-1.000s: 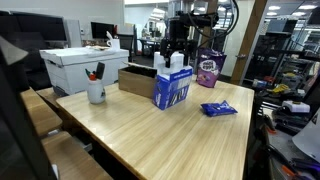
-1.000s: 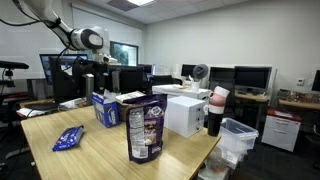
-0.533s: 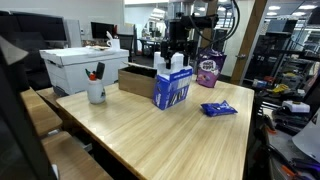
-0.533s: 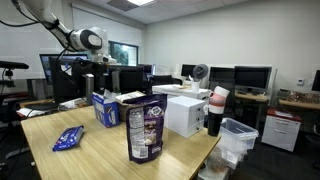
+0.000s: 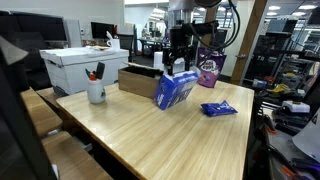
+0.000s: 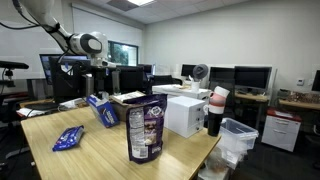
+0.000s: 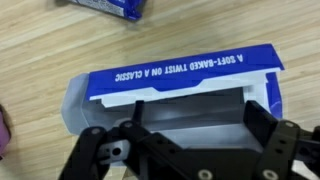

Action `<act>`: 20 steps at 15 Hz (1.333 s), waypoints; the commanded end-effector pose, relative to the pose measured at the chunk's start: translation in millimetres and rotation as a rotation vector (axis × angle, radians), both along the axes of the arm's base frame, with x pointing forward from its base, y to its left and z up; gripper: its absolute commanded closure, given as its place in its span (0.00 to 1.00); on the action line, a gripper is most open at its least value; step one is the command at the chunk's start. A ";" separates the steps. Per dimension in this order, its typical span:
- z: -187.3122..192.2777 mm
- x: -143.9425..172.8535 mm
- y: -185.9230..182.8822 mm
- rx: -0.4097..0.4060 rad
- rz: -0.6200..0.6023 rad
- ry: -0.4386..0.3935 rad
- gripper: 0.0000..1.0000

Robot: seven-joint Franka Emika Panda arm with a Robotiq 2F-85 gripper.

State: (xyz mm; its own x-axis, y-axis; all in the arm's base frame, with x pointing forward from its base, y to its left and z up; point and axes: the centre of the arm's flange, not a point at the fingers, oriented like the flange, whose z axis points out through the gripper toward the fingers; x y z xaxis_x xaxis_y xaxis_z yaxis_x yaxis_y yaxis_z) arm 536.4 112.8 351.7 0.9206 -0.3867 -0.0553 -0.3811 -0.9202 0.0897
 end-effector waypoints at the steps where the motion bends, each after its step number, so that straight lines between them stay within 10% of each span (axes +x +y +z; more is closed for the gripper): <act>1: -8.4 -3.6 0.3 -0.019 -0.008 -0.020 0.00; 20: 27.3 -3.7 11.4 -0.012 0.027 -0.156 0.00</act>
State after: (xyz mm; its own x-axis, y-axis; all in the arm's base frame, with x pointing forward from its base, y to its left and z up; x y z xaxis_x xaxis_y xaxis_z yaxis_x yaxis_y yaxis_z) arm 542.6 122.7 385.6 0.9291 -0.3611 0.0796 -0.3642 -0.9309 0.0288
